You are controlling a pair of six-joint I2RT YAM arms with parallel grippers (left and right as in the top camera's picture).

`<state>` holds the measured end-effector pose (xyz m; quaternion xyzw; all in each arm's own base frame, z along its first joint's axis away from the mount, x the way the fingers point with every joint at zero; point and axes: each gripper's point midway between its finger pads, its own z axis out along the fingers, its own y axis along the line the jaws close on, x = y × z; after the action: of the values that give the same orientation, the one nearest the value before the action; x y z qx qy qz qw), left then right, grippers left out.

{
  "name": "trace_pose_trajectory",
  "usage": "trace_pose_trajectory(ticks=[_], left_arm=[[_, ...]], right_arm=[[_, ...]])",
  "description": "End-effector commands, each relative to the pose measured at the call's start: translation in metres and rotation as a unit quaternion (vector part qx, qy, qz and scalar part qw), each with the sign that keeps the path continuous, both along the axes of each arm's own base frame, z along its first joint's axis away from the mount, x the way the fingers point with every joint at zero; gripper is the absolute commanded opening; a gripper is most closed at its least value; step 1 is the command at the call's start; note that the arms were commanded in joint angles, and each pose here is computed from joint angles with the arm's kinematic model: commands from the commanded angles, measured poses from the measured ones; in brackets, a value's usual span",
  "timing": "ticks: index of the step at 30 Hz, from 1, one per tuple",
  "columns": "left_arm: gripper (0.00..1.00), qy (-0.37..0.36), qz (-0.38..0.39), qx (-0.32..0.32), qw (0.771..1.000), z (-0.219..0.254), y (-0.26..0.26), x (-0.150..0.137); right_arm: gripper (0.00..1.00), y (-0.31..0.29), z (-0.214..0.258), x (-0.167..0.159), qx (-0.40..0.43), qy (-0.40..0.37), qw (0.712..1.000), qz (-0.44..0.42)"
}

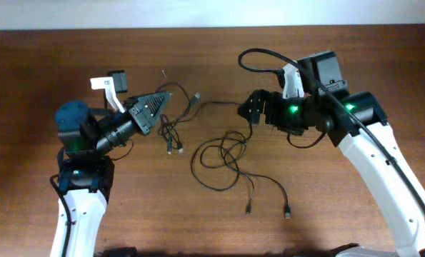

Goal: Untangle cables

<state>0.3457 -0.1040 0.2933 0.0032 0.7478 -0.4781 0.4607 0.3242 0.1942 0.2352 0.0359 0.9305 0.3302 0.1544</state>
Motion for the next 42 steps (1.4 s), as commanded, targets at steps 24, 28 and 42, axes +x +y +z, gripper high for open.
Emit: trace_pose_trajectory(ticks=[24, 28, 42], left_arm=[[0.0, -0.003, 0.107, 0.042, 0.993, -0.02, 0.101, 0.014], [0.0, -0.253, -0.127, 0.078, 0.956, 0.076, 0.043, -0.048], [0.0, -0.299, -0.106, 0.057, 0.947, 0.127, 0.03, -0.083]], right_arm=[[0.86, 0.054, -0.152, -0.029, -0.18, 0.087, 0.968, 0.149], [0.85, 0.106, -0.101, 0.006, 0.093, 0.223, 0.97, -0.036], [0.84, 0.196, -0.102, 0.012, 0.214, 0.337, 0.909, -0.119]])
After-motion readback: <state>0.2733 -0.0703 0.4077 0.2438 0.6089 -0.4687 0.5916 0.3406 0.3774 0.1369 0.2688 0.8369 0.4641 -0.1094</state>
